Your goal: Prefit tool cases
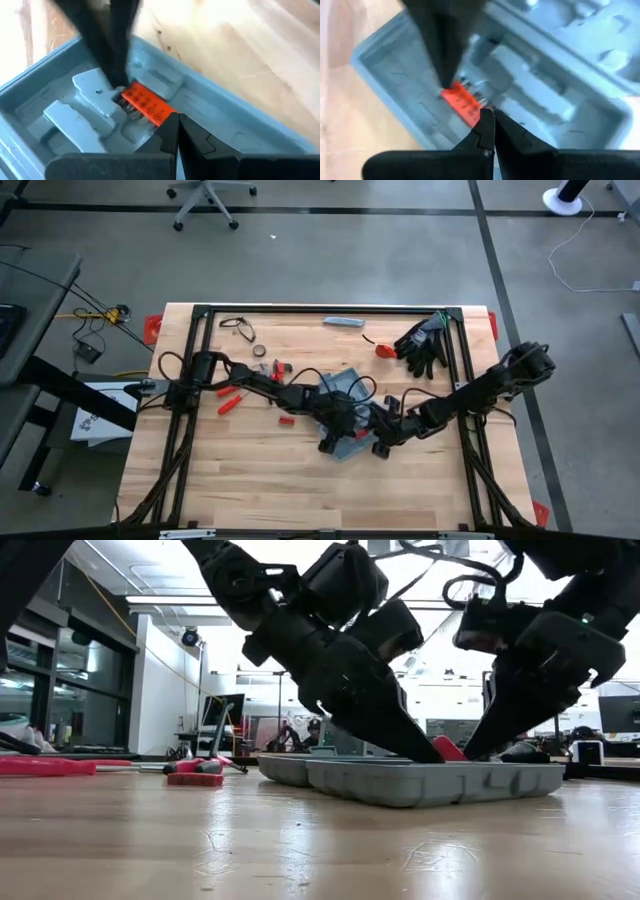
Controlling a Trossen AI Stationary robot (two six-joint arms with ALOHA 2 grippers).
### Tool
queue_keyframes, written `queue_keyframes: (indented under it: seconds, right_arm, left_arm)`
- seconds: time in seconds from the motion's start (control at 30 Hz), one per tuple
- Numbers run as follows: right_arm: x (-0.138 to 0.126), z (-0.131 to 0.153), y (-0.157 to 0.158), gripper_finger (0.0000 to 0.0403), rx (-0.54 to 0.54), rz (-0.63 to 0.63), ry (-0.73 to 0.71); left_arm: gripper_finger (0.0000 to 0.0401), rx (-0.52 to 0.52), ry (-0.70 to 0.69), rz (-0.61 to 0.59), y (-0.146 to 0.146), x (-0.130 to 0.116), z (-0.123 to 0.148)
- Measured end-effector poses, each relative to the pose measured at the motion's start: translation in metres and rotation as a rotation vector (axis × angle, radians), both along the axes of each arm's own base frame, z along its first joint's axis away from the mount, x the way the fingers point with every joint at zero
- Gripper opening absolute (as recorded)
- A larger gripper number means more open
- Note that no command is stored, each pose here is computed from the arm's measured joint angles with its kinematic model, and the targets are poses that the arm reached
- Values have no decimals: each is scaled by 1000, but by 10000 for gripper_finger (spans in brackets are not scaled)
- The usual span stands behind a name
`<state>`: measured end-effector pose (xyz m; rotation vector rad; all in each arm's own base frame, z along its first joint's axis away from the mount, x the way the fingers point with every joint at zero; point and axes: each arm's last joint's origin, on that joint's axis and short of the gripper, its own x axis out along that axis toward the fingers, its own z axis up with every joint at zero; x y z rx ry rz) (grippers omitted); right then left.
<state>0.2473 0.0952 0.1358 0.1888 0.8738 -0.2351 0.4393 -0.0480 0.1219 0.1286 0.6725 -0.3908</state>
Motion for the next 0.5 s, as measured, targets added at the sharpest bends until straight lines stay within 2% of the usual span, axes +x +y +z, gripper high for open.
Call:
queue_keyframes:
  seconds: [0.13,0.33,0.5]
  right_arm:
    - [-3,1,-3,0,-48,-25,11]
    - [-7,-1,-5,0,-77,-36,56]
    - [-12,-4,-5,0,-92,-51,84]
  left_arm:
    - [0,5,30,8,0,-4,7]
    - [0,92,154,84,-6,-21,11]
    - [0,34,199,125,-10,-50,-1]
